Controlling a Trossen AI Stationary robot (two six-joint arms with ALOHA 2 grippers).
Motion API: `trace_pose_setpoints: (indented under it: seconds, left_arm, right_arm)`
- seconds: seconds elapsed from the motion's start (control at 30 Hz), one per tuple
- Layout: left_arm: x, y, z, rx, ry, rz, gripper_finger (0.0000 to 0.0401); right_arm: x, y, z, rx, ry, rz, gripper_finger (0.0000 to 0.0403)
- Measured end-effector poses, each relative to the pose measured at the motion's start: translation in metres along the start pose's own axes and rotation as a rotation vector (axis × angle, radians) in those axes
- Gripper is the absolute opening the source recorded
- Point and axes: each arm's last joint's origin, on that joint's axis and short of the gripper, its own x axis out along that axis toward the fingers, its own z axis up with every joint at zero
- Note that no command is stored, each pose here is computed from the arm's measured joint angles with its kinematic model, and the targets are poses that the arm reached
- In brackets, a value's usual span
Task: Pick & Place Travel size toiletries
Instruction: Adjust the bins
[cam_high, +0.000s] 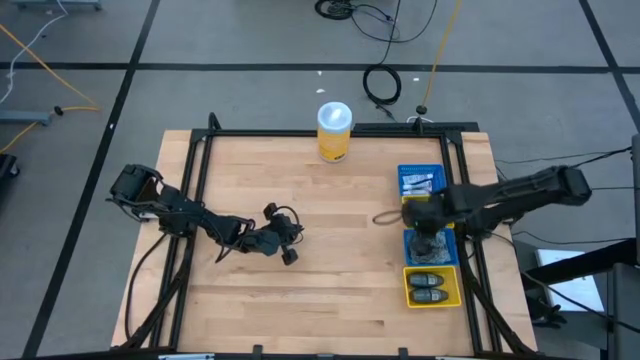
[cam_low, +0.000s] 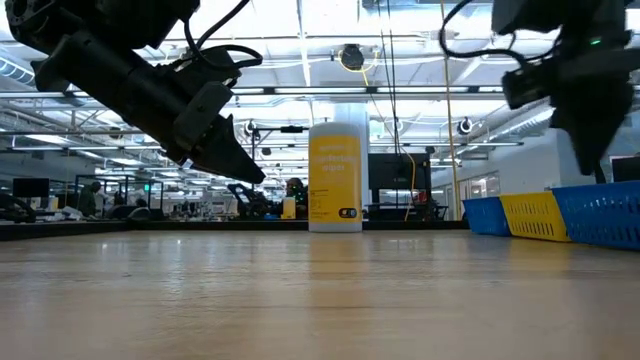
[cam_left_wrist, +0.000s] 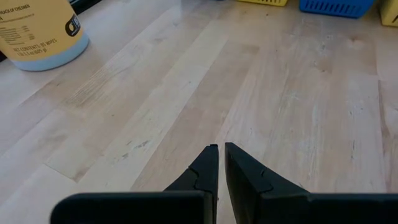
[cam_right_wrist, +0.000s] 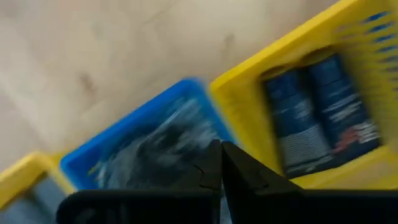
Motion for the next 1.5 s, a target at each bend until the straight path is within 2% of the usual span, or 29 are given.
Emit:
trace_pose_setpoints:
  seconds: [0.17,0.37,0.67,0.9,1.07,1.2,1.3,1.5]
  left_arm:
    - [0.000,0.000,0.000,-0.004,0.000,0.000,0.0031]
    - [0.000,0.000,0.000,-0.005,0.000,0.000,0.0031]
    - [0.000,0.000,-0.001,0.000,0.010,0.003,0.0031]
    - [0.000,0.001,-0.001,-0.002,0.013,0.004,0.0031]
    - [0.000,0.001,-0.002,-0.002,0.014,0.005,0.0031]
    - [0.000,0.001,-0.002,-0.003,0.014,0.005,0.0031]
    - [0.000,0.001,-0.002,-0.003,0.014,0.005,0.0031]
    - [0.000,0.001,-0.002,-0.004,0.014,0.005,0.0031]
  right_arm:
    - [0.008,0.022,-0.010,-0.077,0.027,0.041,0.0001]
    - [0.019,0.038,-0.001,-0.139,-0.025,0.087,0.0000]
    - [0.029,0.030,0.008,-0.133,-0.003,-0.012,0.0000]
    - [0.025,0.022,0.000,-0.061,0.065,-0.075,0.0000]
    - [0.023,0.014,-0.007,-0.007,0.121,-0.166,0.0000]
    - [0.021,0.010,-0.012,-0.008,0.156,-0.216,0.0000]
    - [0.012,0.015,-0.010,-0.024,0.081,-0.166,0.0000]
    - [-0.013,0.045,-0.005,-0.177,-0.158,0.103,0.0000]
